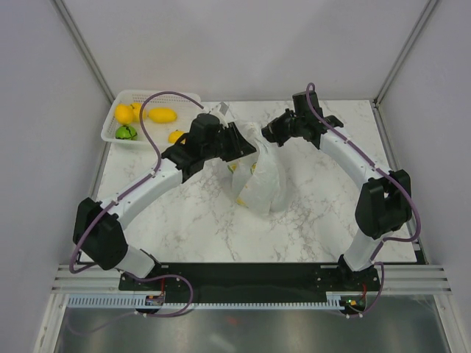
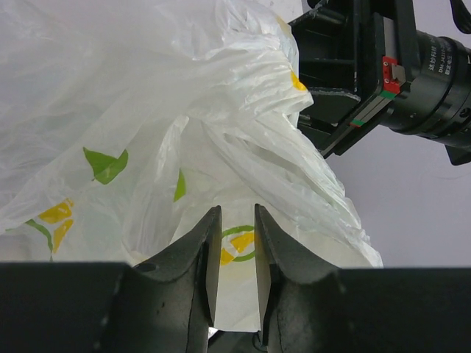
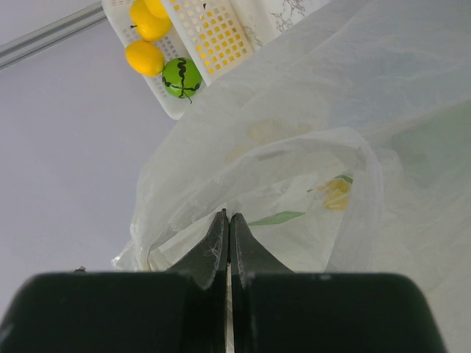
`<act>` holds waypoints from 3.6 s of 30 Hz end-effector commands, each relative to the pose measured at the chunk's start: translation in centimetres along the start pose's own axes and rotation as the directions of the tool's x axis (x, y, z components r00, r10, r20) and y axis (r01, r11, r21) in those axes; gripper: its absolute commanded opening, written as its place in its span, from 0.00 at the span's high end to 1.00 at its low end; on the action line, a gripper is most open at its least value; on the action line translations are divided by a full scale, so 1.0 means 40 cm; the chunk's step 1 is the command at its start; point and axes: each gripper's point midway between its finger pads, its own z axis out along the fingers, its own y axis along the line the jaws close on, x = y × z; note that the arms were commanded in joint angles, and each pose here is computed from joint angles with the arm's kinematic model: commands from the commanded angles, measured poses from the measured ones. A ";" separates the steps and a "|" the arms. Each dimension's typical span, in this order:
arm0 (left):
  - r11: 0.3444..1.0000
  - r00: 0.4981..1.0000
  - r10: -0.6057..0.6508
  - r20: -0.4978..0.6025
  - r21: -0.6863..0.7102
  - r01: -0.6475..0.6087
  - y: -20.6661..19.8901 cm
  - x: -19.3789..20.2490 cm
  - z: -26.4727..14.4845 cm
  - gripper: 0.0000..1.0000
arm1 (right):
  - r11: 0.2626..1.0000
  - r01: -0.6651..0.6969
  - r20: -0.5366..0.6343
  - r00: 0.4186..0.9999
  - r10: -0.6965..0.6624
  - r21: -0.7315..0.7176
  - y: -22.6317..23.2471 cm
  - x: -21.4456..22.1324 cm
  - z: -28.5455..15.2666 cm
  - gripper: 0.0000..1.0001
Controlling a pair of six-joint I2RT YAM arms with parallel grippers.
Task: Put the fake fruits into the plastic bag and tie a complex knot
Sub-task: Tie the plastic bag at the center of the board.
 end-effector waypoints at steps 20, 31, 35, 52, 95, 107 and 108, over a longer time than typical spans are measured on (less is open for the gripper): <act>0.997 0.999 0.004 0.054 0.081 -0.008 -0.092 -0.052 0.067 0.60 | 0.997 0.021 -0.003 1.000 -0.022 -0.078 0.072 0.008 -0.026 1.00; 0.998 0.994 0.041 0.099 0.051 -0.046 -0.090 -0.067 0.106 0.56 | 0.996 0.010 -0.008 1.000 -0.010 -0.084 0.073 0.012 -0.028 1.00; 0.996 0.990 0.078 0.119 0.039 -0.083 -0.097 -0.081 0.118 0.54 | 0.996 0.001 -0.012 1.000 -0.002 -0.088 0.073 0.018 -0.027 1.00; 0.991 0.990 0.129 0.055 0.016 -0.130 -0.084 -0.072 0.108 0.98 | 0.995 0.033 -0.002 0.999 -0.034 -0.098 0.075 0.009 -0.022 1.00; 0.912 0.867 0.172 -0.467 -0.256 -0.319 0.072 -0.057 -0.213 0.98 | 0.779 0.604 0.191 0.755 -0.627 0.168 0.047 -0.104 -0.111 1.00; 0.700 0.868 0.149 -0.474 -0.569 -0.431 0.227 -0.074 -0.268 0.98 | 0.717 0.604 0.259 0.674 -0.692 0.348 -0.002 -0.179 -0.148 1.00; 0.676 0.871 0.150 -0.468 -0.594 -0.436 0.241 -0.080 -0.272 0.98 | 0.715 0.594 0.273 0.666 -0.694 0.368 -0.006 -0.187 -0.155 1.00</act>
